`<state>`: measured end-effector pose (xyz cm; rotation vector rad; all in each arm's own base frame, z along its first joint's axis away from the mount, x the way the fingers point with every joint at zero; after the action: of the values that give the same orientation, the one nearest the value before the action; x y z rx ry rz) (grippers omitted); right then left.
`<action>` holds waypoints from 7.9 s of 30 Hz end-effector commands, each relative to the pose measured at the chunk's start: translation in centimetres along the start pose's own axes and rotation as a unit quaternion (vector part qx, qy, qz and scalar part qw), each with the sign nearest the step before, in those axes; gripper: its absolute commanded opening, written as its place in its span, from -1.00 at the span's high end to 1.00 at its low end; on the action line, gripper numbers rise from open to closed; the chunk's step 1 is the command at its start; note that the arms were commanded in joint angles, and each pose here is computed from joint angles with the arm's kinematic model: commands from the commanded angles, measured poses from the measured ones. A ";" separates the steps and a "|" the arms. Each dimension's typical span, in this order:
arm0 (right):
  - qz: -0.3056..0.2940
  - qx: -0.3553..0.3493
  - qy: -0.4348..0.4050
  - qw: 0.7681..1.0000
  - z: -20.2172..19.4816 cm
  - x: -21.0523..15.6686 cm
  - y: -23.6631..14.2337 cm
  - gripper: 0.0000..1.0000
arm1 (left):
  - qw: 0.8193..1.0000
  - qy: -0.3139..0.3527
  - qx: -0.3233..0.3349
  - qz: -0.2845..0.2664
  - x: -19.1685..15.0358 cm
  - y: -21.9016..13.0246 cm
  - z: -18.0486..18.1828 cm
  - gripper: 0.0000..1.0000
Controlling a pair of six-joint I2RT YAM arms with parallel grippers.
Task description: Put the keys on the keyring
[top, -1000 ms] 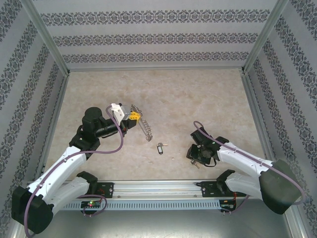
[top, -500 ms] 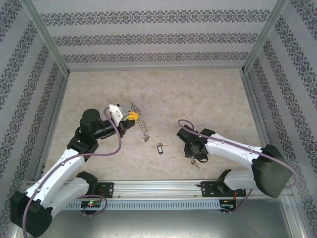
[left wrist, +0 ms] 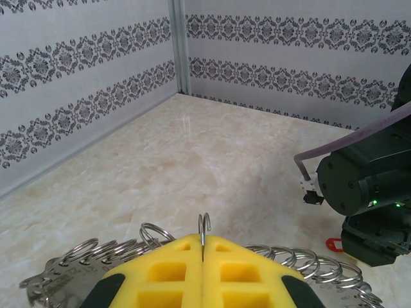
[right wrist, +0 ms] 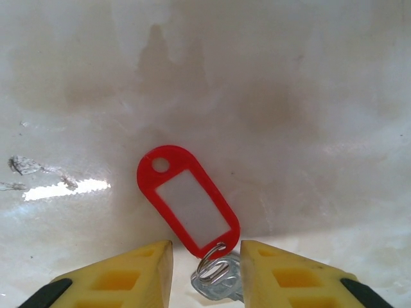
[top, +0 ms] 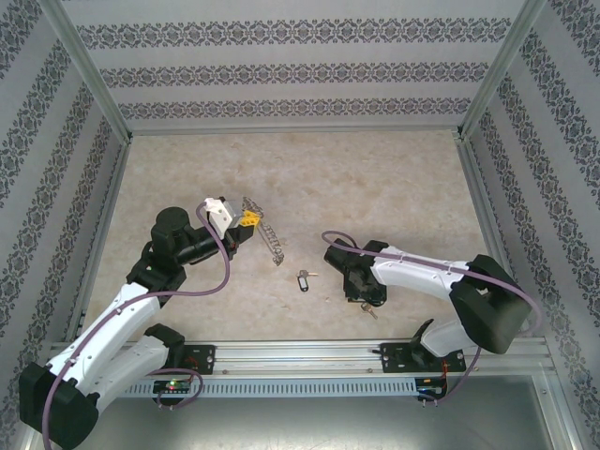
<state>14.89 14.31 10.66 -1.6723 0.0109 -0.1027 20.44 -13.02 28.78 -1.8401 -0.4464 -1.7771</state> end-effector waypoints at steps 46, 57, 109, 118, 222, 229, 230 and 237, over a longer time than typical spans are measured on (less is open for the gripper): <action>-0.034 0.108 -0.024 0.993 -1.4 6.1 0.0 0.66 | 1.000 -0.010 0.014 -0.004 -0.1 0.1 0.4 1.00; -0.037 0.124 -0.021 0.991 -1.7 5.7 -0.9 0.60 | 1.000 -0.007 0.009 -0.002 -0.1 0.4 0.5 1.00; -0.006 0.035 -0.025 0.999 -0.2 6.1 0.1 0.65 | 1.000 0.000 0.008 0.005 0.0 -0.1 0.2 1.00; -0.006 0.043 -0.025 0.999 -0.2 5.9 -0.3 0.67 | 1.000 0.000 0.007 0.006 -0.1 0.0 0.2 1.00; -0.003 0.081 -0.020 0.997 -0.8 5.9 0.0 0.95 | 1.000 -0.004 0.002 0.002 0.1 -0.1 0.1 1.00; 0.002 0.070 -0.024 0.997 -0.8 5.9 0.6 0.87 | 1.000 -0.004 0.005 0.003 0.0 -0.3 0.0 1.00; 0.002 0.069 -0.024 0.997 -0.8 5.9 0.7 0.85 | 1.000 -0.004 0.006 0.003 0.0 -0.3 0.0 1.00; 0.008 0.065 -0.025 0.998 -0.9 5.7 0.9 0.74 | 1.000 -0.003 0.007 0.002 0.2 -0.2 0.1 1.00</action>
<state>20.85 13.27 10.82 -1.5245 -0.0327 -0.0712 20.54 -12.92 27.91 -1.8559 -0.4309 -1.7183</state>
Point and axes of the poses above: each hand's point on the last joint's axis, 136 mm out from that joint toward the fingers, its own y axis out along the fingers, its own z axis along the line the jaws close on, x = y × z, the point moved 9 cm from there along -y, back along the fingers, and after that the axes turned 3 degrees about -y, right-handed, at the moved point
